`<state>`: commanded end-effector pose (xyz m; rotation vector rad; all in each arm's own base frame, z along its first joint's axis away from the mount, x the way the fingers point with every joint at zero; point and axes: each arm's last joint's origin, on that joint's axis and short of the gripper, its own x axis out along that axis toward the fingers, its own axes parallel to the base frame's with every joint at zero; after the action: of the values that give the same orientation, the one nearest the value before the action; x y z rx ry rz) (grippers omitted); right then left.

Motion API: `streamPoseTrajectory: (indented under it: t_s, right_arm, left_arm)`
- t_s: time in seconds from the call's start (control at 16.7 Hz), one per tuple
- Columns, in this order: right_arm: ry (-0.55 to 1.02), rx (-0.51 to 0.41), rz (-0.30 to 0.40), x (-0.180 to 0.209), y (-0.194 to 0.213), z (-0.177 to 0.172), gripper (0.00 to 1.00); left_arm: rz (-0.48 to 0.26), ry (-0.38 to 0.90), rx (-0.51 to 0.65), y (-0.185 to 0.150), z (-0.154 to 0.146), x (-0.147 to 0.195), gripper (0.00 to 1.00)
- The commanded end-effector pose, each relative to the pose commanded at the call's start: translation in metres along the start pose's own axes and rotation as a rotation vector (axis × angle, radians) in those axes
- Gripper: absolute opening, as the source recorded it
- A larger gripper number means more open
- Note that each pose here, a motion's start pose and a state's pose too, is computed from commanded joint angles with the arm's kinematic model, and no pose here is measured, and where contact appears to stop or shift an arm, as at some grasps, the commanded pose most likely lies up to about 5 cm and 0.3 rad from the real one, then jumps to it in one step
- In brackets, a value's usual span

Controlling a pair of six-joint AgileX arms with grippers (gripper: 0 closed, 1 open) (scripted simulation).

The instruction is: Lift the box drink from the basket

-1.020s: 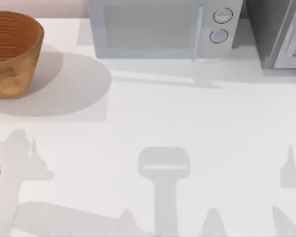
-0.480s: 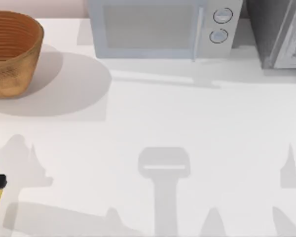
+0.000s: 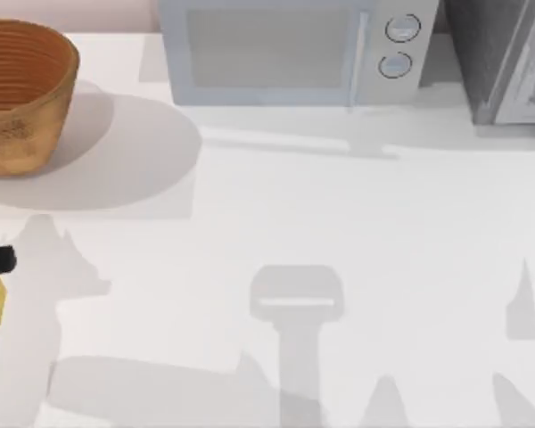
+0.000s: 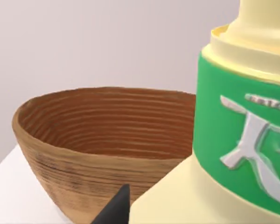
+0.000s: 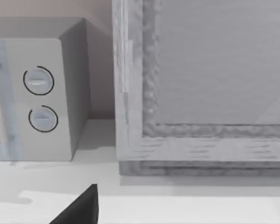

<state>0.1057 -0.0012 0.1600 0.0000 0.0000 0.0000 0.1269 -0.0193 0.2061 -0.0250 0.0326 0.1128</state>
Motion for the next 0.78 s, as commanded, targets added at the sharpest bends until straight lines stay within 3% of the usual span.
streamPoseTrajectory:
  t_s: [0.24,0.42,0.78]
  right_arm:
    - [0.0,0.0,0.0,0.0,0.0,0.0,1.0]
    - [0.0,0.0,0.0,0.0,0.0,0.0,1.0]
    - [0.0,0.0,0.0,0.0,0.0,0.0,1.0]
  left_arm:
    - [0.131,0.008,-0.01,-0.035,0.035,0.028,0.0]
    - [0.227,0.004,-0.018,-0.081,0.051,0.049,0.0]
    - [0.407,-0.011,-0.005,-0.197,0.037,0.062,0.0]
